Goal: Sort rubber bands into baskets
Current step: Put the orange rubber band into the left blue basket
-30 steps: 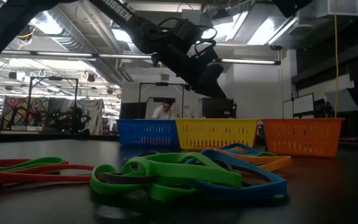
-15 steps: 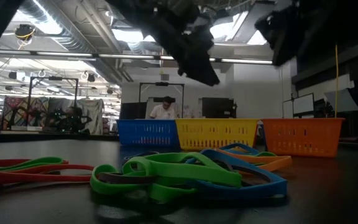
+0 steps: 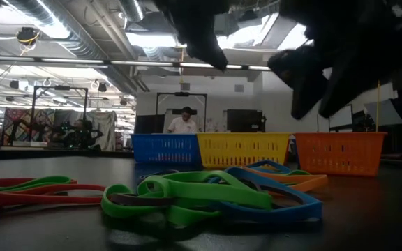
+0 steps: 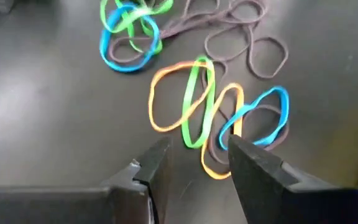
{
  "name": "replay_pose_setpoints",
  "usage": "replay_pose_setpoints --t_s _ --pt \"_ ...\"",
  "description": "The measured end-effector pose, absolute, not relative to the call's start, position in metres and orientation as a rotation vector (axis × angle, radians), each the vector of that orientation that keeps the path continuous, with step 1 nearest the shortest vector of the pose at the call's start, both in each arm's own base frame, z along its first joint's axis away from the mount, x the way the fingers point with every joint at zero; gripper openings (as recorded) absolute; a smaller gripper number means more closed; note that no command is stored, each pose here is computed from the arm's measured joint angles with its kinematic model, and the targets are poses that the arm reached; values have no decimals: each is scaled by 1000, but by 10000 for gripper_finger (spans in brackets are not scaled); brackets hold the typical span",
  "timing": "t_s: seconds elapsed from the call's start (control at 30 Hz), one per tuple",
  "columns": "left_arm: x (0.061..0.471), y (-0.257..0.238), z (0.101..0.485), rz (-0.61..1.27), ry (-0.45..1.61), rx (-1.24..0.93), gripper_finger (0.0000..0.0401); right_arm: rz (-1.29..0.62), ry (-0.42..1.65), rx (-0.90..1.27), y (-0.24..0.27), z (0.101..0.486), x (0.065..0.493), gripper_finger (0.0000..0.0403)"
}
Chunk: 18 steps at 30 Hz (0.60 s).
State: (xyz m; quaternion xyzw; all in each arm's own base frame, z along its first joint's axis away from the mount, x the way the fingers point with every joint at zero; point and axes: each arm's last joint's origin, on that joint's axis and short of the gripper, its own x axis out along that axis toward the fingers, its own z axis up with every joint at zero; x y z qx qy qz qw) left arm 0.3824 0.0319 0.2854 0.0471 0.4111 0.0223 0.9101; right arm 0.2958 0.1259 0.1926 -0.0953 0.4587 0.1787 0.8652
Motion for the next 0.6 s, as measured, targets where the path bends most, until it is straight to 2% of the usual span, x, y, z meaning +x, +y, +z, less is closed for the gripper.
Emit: replay_pose_setpoints --t_s 0.43,0.6 --pt "368 -24 295 -95 889 161 136 359 1159 -248 129 141 301 156" --pt "367 -32 295 -114 887 169 136 349 1166 -257 130 137 303 156"
